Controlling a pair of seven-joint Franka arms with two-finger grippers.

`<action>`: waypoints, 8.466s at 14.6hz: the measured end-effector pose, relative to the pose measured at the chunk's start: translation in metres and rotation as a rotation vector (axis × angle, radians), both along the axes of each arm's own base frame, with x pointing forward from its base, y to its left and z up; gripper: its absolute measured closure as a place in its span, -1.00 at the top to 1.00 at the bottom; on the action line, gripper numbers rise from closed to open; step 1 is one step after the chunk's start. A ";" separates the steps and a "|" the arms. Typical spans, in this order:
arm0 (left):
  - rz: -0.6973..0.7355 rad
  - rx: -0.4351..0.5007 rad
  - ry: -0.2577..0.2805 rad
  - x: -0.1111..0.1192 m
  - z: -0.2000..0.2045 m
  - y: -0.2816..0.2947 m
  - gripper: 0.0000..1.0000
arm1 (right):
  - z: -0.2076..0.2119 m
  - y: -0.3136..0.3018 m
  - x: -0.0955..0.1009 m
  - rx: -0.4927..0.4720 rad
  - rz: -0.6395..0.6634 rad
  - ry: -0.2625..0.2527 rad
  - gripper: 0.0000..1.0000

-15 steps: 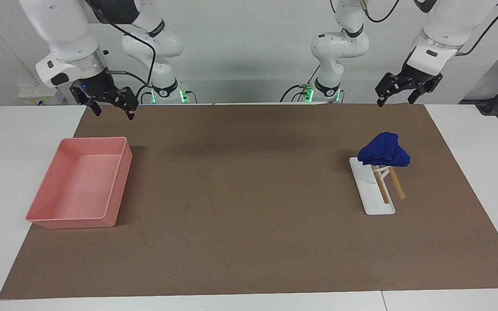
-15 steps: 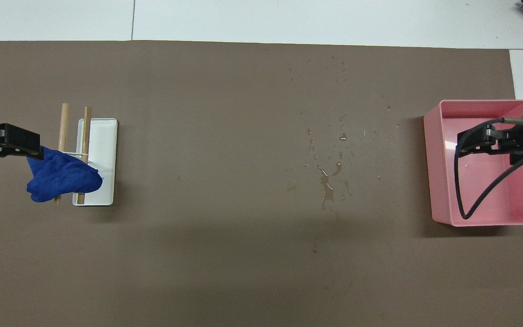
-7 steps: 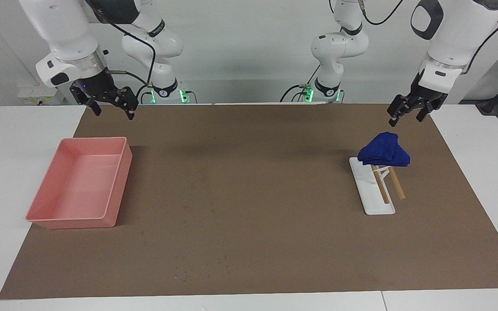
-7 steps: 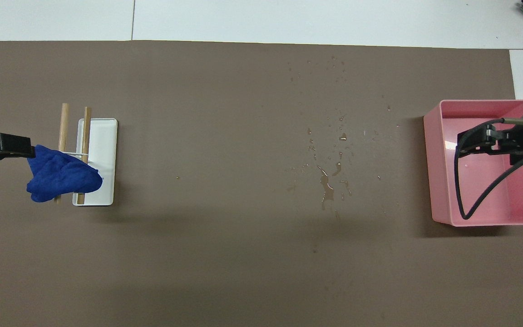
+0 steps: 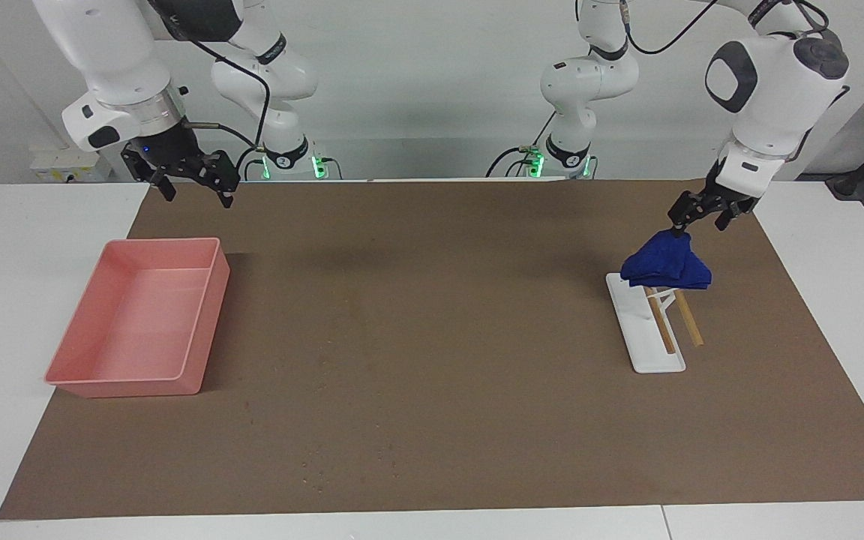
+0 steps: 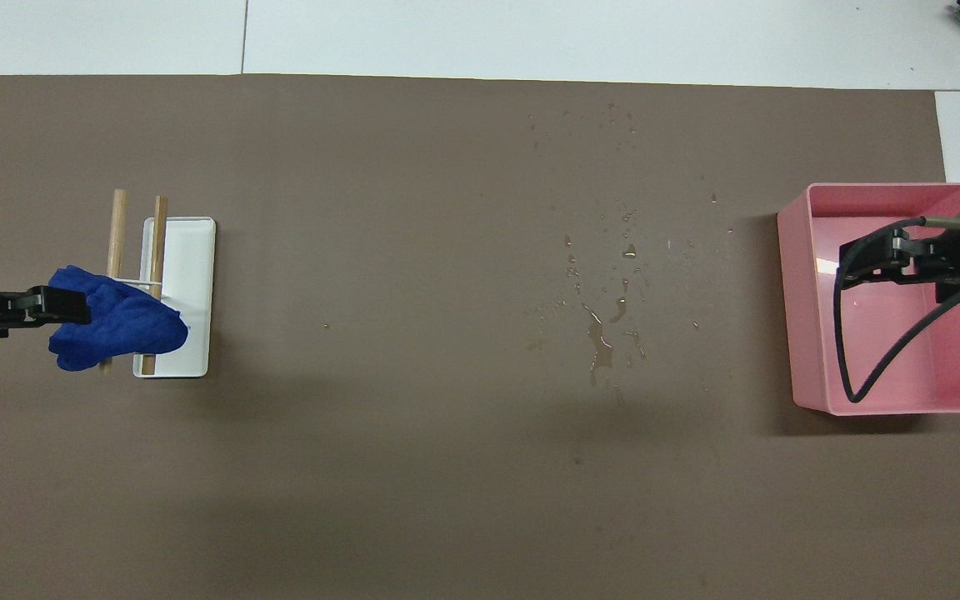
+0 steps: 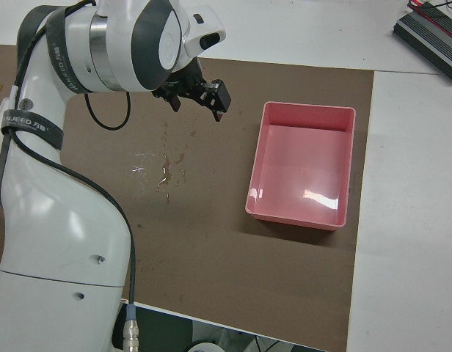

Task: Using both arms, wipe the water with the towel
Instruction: 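Close the left gripper on the blue cloth at the white tray, then lift the blue cloth with the left gripper while the right gripper approaches, then grasp the blue cloth with the right gripper from the left gripper, then carry the cloth with the right gripper while the left gripper withdraws, then rub the blue cloth over the water spill with the right gripper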

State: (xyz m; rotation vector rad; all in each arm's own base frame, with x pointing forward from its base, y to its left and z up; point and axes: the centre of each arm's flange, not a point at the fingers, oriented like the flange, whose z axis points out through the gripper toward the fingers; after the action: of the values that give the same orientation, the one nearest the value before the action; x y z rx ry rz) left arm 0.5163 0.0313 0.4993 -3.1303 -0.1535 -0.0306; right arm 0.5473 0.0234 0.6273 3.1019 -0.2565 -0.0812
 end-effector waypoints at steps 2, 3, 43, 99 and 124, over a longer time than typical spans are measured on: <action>0.000 -0.001 0.020 -0.005 -0.019 0.000 1.00 | 0.000 0.000 0.000 0.000 0.000 0.000 1.00; -0.001 -0.001 0.025 -0.006 -0.024 0.000 1.00 | 0.000 0.000 0.000 0.000 0.000 0.000 1.00; 1.168 -0.610 0.236 0.008 0.129 -0.231 -0.64 | 0.012 0.113 0.004 0.300 -0.669 0.005 0.97; 0.668 -0.288 -0.002 0.011 0.139 -0.150 1.00 | -0.279 0.073 0.140 0.418 -1.004 -0.241 -0.65; -0.037 0.004 0.022 0.032 0.157 -0.038 1.00 | -0.333 0.119 -0.004 0.171 -0.889 0.237 -0.65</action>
State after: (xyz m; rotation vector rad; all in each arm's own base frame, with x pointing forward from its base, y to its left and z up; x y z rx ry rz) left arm 0.5483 -0.0064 0.6566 -3.1283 -0.0949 0.0030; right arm 0.5432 0.1421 0.2947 2.8055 -1.6350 -0.4942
